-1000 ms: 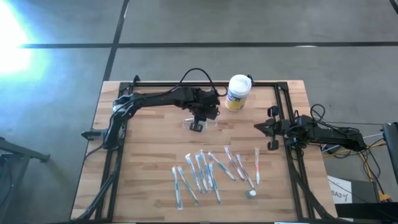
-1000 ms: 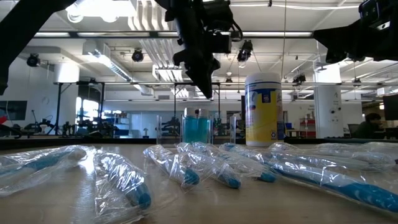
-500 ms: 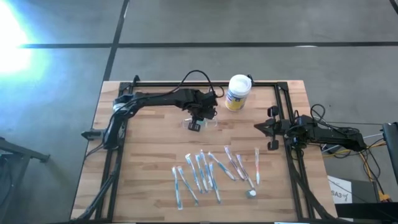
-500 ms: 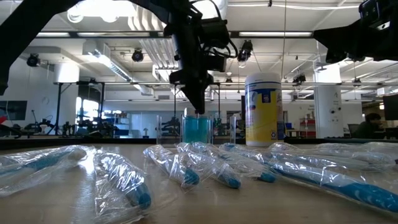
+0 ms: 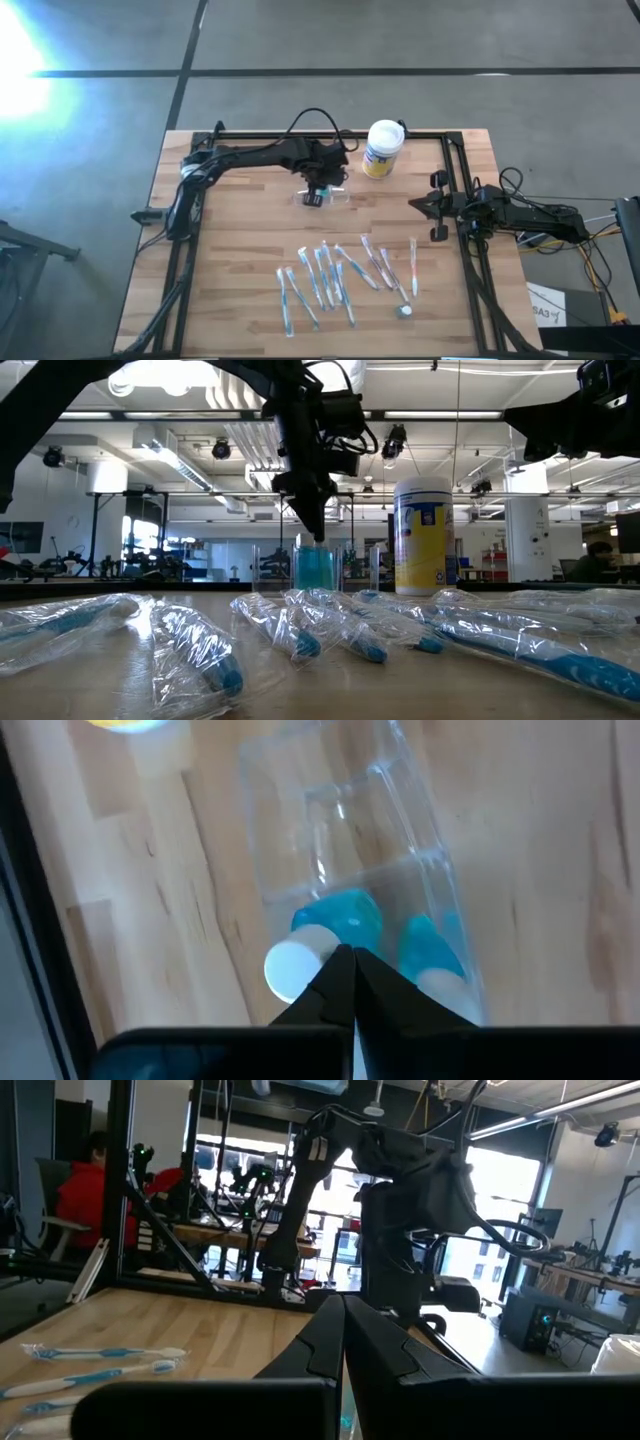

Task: Pick & Place toothbrushing station
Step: Put the blue mouthwash bottle into the transparent organizer

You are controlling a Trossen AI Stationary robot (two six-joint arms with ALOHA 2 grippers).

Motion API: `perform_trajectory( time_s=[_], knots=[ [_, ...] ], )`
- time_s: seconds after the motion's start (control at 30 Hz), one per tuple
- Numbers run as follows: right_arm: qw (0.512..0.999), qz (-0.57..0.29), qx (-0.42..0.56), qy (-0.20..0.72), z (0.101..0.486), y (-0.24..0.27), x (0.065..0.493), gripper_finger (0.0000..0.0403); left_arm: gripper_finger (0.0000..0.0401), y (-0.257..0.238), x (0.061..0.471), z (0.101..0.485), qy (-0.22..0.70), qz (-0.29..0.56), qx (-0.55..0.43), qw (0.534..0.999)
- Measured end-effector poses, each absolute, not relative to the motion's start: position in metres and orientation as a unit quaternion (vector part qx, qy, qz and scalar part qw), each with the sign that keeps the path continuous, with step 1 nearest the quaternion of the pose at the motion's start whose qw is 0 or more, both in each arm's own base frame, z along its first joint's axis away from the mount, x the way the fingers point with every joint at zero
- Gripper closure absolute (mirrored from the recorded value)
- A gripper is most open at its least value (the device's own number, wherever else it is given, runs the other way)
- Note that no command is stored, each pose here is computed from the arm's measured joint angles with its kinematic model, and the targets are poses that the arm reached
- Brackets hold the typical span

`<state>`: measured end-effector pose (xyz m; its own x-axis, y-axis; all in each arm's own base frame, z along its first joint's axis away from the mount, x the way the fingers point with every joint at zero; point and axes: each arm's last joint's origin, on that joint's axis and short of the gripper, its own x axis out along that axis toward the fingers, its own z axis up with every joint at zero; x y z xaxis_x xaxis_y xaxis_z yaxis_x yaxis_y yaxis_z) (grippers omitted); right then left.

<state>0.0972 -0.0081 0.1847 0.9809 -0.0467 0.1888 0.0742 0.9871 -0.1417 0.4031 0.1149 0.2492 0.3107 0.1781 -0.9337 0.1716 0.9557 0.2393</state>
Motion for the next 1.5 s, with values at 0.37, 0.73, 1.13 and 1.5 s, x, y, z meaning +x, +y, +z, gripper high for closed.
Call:
perform_trajectory(
  time_s=[0.37, 0.73, 1.13, 1.5],
  knots=[
    [0.992, -0.031, -0.075, -0.093, 0.185, -0.008, 0.097, 0.0394, 0.0398, 0.111, 0.397, 0.257, 0.59, -0.008, 0.143, 0.794],
    [0.993, -0.031, -0.073, -0.092, 0.185, -0.008, 0.097, 0.0394, 0.0399, 0.09, 0.358, 0.319, 0.508, -0.084, 0.091, 0.852],
    [0.993, -0.03, -0.072, -0.091, 0.184, -0.008, 0.097, 0.0394, 0.0398, 0.049, 0.226, 0.348, 0.245, -0.017, -0.005, 0.969],
    [0.992, -0.035, -0.074, -0.095, 0.185, -0.008, 0.097, 0.0394, 0.0397, 0.027, 0.147, 0.287, 0.043, -0.01, -0.035, 0.998]
  ],
)
